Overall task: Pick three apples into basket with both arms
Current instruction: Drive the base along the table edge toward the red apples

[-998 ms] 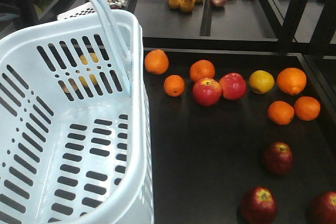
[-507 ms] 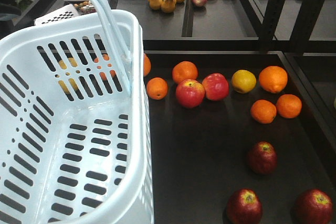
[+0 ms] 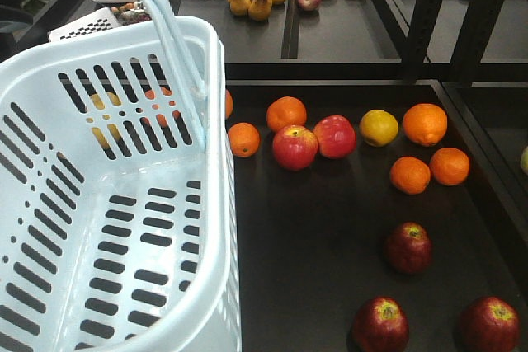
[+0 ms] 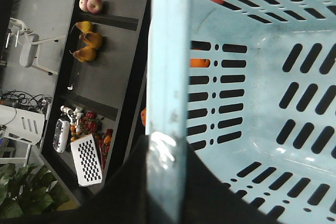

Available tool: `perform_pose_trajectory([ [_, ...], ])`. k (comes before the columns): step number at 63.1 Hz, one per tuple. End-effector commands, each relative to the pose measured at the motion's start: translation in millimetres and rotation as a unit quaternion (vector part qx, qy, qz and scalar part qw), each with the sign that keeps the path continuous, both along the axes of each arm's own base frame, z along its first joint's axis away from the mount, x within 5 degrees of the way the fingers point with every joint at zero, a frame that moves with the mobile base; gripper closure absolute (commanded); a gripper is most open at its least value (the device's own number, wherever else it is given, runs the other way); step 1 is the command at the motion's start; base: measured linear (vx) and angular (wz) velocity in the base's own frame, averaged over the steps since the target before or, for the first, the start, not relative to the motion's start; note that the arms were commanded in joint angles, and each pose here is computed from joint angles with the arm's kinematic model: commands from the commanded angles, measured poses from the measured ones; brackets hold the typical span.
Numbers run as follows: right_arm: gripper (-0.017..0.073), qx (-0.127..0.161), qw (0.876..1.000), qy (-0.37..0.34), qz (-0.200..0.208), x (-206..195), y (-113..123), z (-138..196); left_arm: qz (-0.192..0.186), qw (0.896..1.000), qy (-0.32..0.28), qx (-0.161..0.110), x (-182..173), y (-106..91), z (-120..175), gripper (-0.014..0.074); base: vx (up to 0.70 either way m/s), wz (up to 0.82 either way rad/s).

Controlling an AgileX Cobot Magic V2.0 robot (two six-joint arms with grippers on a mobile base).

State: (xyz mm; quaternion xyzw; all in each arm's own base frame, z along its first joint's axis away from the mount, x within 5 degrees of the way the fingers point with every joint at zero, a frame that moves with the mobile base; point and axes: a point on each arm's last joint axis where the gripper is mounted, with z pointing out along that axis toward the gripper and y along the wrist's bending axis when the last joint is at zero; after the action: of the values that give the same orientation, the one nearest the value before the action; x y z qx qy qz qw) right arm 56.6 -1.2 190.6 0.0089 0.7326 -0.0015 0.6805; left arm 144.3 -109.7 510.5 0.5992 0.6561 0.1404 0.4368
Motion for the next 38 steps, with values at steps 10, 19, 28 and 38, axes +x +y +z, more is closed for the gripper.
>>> perform_pose_trajectory([
  [10, 0.0568, -0.006, 0.999, -0.039, 0.0, -0.2, 0.2, 3.7, -0.002, 0.999, -0.041, -0.031, -5.6, 5.4, 15.0, 0.06, 0.0, 0.0],
  [19, 0.0568, -0.006, 0.999, -0.039, 0.0, -0.2, 0.2, 3.7, -0.002, 0.999, -0.041, -0.031, -5.6, 5.4, 15.0, 0.06, 0.0, 0.0],
  [28, 0.0568, -0.006, 0.999, -0.039, 0.0, -0.2, 0.2, 3.7, -0.002, 0.999, -0.041, -0.031, -5.6, 5.4, 15.0, 0.06, 0.0, 0.0],
  [38, 0.0568, -0.006, 0.999, -0.039, 0.0, -0.2, 0.2, 3.7, -0.002, 0.999, -0.041, -0.031, -5.6, 5.4, 15.0, 0.06, 0.0, 0.0],
])
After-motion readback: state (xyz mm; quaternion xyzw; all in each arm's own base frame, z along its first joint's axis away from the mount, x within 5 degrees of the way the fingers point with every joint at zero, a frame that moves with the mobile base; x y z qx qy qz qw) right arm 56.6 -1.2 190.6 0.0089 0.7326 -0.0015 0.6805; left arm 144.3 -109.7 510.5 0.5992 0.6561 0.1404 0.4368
